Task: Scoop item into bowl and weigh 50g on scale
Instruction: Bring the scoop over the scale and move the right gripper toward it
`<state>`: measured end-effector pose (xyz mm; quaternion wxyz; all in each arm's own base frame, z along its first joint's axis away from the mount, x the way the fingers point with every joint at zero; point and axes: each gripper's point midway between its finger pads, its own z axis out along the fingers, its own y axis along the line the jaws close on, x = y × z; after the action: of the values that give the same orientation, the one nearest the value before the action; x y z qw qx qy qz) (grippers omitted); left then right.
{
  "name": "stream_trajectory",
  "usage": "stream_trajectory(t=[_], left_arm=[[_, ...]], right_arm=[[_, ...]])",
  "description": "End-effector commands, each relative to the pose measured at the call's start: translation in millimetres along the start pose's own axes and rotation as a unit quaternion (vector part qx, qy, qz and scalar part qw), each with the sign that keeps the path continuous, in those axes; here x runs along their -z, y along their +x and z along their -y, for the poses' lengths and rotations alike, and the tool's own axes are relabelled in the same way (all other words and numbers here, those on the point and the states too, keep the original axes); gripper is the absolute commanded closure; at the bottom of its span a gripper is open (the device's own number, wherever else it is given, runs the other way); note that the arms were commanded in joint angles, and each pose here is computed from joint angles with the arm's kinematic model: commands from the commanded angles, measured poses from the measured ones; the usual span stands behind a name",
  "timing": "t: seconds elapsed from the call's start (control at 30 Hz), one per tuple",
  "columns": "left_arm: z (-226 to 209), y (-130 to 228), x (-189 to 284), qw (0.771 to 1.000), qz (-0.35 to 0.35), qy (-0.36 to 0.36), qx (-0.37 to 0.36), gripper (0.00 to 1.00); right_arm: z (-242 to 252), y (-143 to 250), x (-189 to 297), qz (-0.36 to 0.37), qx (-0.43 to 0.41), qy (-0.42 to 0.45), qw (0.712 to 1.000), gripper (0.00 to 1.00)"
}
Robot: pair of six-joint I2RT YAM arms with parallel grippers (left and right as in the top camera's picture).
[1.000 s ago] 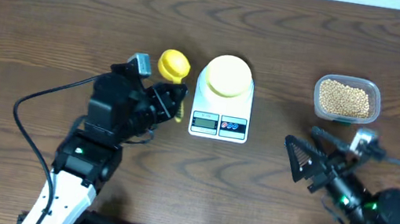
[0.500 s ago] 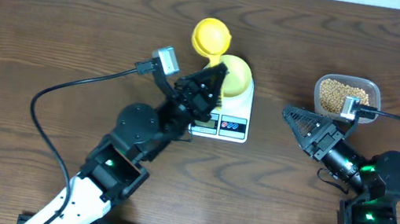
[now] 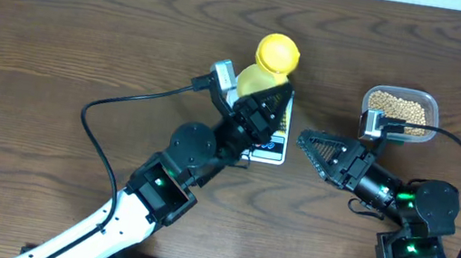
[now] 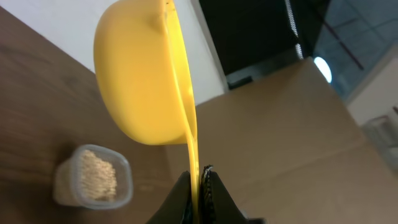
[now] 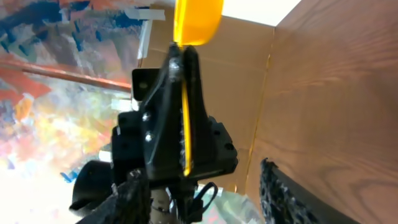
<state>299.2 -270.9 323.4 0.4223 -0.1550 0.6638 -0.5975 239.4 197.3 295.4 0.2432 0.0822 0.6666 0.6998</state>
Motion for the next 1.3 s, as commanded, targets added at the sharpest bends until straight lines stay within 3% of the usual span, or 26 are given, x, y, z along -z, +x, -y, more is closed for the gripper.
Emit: stream_trajectory(t=[0.0,0.23,0.8,1.27], left_arm=[[11,5,0,1.000,-0.002,0.013,0.009,0.93],[13,15,0,1.000,-0.014,0.013,0.009,0.93],[17,24,0,0.999,-0.025,0.020,0.011,0.93],[17,24,0,0.999,-0.025,0.020,0.020,0.93]], right_arm=[[-7,-1,-4,0.009,-0.003,-0.008,1.000,0.48],[-14,4,-7,0.004,-0.007,-0.020,1.000,0.50],[-20,5,-9,0.004,0.001,-0.030,1.000,0.68],[-20,6,-9,0.002,-0.009,-0.030,1.000,0.74]])
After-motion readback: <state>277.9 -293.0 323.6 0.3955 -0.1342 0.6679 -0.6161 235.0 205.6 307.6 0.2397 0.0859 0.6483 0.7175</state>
